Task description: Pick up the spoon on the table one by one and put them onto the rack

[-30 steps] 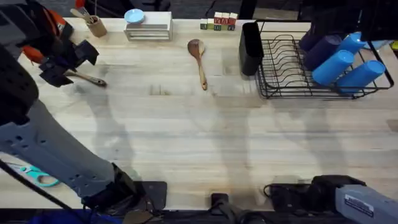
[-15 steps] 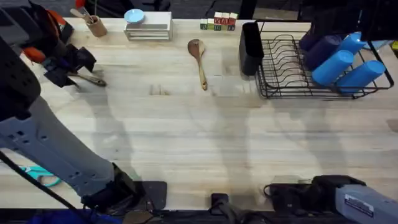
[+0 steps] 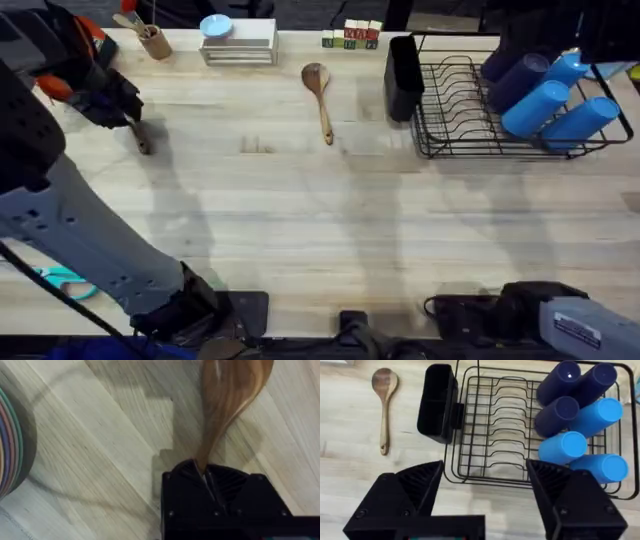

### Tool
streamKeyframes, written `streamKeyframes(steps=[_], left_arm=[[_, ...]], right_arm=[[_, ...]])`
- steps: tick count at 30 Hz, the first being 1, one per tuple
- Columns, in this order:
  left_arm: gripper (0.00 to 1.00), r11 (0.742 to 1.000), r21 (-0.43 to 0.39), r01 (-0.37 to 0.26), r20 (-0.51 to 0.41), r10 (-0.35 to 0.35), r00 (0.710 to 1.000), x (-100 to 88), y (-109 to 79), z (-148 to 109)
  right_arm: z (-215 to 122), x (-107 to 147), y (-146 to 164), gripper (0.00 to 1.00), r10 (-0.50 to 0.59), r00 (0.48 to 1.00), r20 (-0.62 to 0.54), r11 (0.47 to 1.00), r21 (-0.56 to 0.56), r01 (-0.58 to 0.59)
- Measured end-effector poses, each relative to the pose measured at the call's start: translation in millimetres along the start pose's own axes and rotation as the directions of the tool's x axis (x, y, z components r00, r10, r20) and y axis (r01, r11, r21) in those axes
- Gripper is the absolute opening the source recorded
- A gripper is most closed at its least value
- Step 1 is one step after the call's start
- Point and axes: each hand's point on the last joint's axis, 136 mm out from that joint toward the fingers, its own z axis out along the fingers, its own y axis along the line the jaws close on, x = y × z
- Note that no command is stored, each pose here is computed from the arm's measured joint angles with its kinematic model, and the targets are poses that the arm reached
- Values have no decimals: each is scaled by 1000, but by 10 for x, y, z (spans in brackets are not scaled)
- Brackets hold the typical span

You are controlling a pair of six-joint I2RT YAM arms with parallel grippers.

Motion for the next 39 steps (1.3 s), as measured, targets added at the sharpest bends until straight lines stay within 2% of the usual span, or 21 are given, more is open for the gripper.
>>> streamKeyframes(steps=[9, 14, 18, 23, 29, 33, 34, 35, 39], left_arm=[[43, 1000, -19, -9, -60, 8, 998, 121, 35, -40], [43, 999, -40, -31, -114, 27, 993, 293, 77, -149], [44, 999, -4, -38, -45, 37, 998, 196, 6, -502], [44, 995, 76, -66, 98, 58, 993, 35, -210, -1154], [44, 969, 191, -159, 254, 108, 961, 82, -598, -1946], [44, 933, 269, -239, 343, 139, 929, 211, -873, -2412], [44, 896, 324, -303, 401, 159, 902, 344, -1087, -2721], [44, 839, 387, -383, 457, 186, 870, 547, -1360, -3031], [44, 759, 449, -472, 502, 223, 836, 839, -1701, -3301]], right_arm=[[0, -23, -2, 996, -1, 1000, 9, 1000, 1, 1], [0, -23, -2, 996, -9, 1000, 9, 1000, 1, 9], [0, -23, -2, 996, -24, 1000, 9, 1000, 1, 24], [0, -23, -2, 996, -47, 999, 9, 999, 1, 47], [0, -23, -2, 996, -74, 997, 9, 997, 2, 74], [0, -23, -2, 996, -96, 995, 9, 995, 2, 96], [0, -23, -2, 996, -118, 993, 9, 993, 2, 118], [0, -23, -2, 996, -138, 990, 9, 990, 2, 138], [0, -34, -3, 996, -154, 988, 14, 988, 4, 154]])
